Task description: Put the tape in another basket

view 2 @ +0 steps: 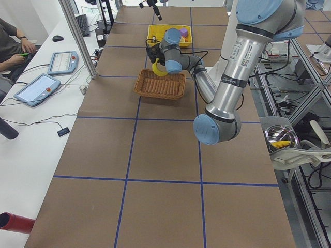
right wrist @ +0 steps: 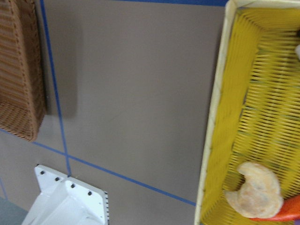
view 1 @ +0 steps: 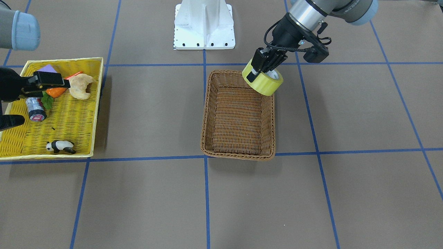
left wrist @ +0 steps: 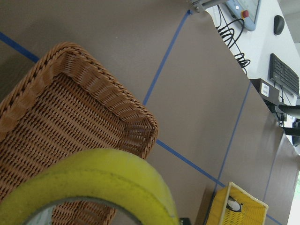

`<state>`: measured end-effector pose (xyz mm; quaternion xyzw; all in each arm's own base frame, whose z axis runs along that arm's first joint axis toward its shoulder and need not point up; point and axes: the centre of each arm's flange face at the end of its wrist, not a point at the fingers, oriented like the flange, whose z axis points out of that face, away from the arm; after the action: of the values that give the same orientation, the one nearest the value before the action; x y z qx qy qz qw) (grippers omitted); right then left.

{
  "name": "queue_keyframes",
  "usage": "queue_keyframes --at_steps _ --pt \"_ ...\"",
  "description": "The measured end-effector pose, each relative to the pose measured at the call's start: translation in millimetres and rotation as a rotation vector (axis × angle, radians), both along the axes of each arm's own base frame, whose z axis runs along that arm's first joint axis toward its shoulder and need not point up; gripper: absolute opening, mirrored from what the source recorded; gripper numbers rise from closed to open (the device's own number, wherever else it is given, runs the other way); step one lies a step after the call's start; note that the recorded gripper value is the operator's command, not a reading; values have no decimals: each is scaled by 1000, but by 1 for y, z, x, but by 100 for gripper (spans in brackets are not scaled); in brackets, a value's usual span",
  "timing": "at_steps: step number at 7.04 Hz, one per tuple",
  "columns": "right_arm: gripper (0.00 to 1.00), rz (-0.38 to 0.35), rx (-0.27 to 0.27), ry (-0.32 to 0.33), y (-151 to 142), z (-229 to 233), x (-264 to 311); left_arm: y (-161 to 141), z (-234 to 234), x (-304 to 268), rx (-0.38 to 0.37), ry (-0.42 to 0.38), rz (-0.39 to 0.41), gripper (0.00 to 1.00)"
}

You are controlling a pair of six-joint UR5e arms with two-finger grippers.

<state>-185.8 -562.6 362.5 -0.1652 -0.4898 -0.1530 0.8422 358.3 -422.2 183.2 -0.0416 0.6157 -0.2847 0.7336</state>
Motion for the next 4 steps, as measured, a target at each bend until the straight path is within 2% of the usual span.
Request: queue_keyframes --at_steps 2,4 --pt "100 25 79 87 -3 18 8 15 -22 48 -82 -125 49 0" --pt "100 35 136 157 -7 26 20 10 -21 106 -118 -223 55 0"
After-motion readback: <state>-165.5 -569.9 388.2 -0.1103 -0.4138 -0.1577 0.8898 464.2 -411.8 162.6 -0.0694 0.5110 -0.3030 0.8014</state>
